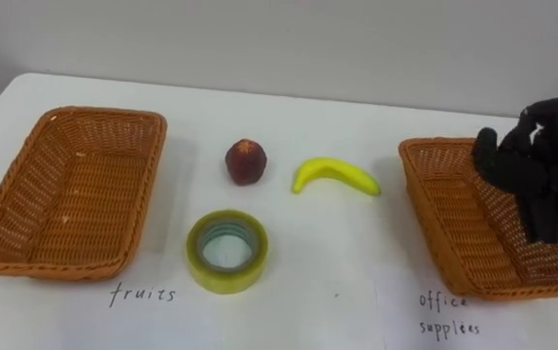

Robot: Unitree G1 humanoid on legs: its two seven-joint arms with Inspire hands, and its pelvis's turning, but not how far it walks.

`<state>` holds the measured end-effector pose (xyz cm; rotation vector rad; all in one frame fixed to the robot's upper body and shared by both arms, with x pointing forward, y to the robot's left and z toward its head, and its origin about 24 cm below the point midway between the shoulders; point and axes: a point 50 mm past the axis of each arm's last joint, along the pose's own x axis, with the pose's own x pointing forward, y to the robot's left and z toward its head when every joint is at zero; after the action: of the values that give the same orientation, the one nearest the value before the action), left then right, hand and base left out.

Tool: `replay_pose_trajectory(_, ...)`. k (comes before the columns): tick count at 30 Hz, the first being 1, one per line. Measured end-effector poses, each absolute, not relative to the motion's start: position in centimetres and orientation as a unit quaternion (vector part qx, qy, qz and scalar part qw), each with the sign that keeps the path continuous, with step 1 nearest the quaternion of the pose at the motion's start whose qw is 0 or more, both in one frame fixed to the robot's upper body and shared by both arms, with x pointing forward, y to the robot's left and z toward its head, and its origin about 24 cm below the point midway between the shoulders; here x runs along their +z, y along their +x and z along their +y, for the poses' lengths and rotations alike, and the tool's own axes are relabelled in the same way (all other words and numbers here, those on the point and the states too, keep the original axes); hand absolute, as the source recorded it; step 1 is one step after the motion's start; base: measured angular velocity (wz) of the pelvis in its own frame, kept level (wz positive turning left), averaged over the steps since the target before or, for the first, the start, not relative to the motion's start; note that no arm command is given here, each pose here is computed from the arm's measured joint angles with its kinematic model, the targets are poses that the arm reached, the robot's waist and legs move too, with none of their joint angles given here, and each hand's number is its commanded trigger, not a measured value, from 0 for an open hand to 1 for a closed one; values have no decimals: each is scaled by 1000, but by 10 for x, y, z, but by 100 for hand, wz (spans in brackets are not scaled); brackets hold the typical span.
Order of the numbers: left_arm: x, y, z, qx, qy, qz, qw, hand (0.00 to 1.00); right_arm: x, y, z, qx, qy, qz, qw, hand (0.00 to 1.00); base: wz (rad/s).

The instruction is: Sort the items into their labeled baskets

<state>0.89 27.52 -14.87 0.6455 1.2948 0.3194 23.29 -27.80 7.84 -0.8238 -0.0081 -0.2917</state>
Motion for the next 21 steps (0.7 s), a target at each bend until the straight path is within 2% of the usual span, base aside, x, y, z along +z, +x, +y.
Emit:
replay_pose_trajectory(1, -149, 9, 274, 145, 293, 590, 738, 0, 78, 232, -278, -140, -401, -2, 905, 10, 0)
replay_pose_trajectory(2, -149, 10, 273, 144, 292, 590, 738, 0, 77, 232, -278, -140, -403, 0, 905, 2, 0)
replay_pose_trajectory(3, -150, 10, 272, 142, 293, 591, 738, 0, 76, 232, -278, -138, -403, 2, 905, 0, 0)
replay_pose_trajectory(9, -150, 17, 271, 137, 296, 584, 744, 0, 61, 232, -268, -108, -419, 22, 901, 0, 0)
replay_pose_trajectory(21, -150, 19, 271, 137, 296, 582, 745, 0, 60, 232, -264, -99, -448, 23, 889, 0, -2)
